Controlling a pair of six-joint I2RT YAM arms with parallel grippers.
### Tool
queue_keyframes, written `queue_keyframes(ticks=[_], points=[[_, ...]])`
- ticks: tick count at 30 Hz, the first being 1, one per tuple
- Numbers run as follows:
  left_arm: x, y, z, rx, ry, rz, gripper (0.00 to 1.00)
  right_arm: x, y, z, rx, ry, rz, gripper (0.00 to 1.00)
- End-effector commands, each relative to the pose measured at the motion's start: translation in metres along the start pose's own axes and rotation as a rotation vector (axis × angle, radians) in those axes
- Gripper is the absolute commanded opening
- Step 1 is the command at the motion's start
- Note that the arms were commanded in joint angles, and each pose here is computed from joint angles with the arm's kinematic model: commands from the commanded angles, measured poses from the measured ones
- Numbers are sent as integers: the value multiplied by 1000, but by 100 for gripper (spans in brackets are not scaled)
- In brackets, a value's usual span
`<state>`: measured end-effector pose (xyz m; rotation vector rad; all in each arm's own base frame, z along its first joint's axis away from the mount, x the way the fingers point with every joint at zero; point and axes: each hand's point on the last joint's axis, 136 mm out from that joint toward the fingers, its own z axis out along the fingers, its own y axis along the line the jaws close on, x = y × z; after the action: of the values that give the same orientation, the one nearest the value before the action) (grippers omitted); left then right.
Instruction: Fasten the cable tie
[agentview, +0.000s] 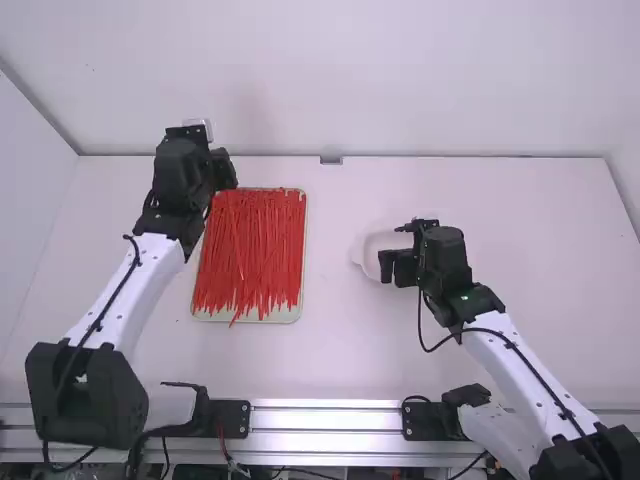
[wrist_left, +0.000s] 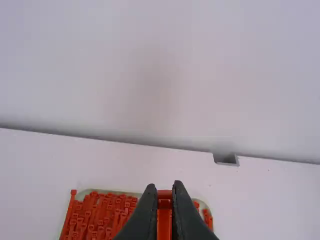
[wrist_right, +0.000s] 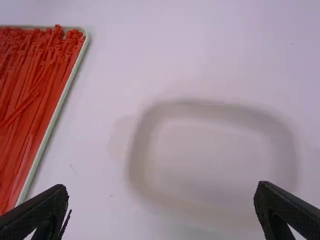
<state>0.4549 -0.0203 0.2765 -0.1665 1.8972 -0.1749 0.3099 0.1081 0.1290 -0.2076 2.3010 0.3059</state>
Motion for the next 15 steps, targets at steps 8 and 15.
queue_keyframes(ticks=[8, 15], points=[[35, -19, -34, 161, -50, -41, 2, -36, 48, -11, -263, -112, -52, 99], [49, -49, -43, 358, -24, -87, 2, -59, 86, -31, -490, -211, -75, 99]])
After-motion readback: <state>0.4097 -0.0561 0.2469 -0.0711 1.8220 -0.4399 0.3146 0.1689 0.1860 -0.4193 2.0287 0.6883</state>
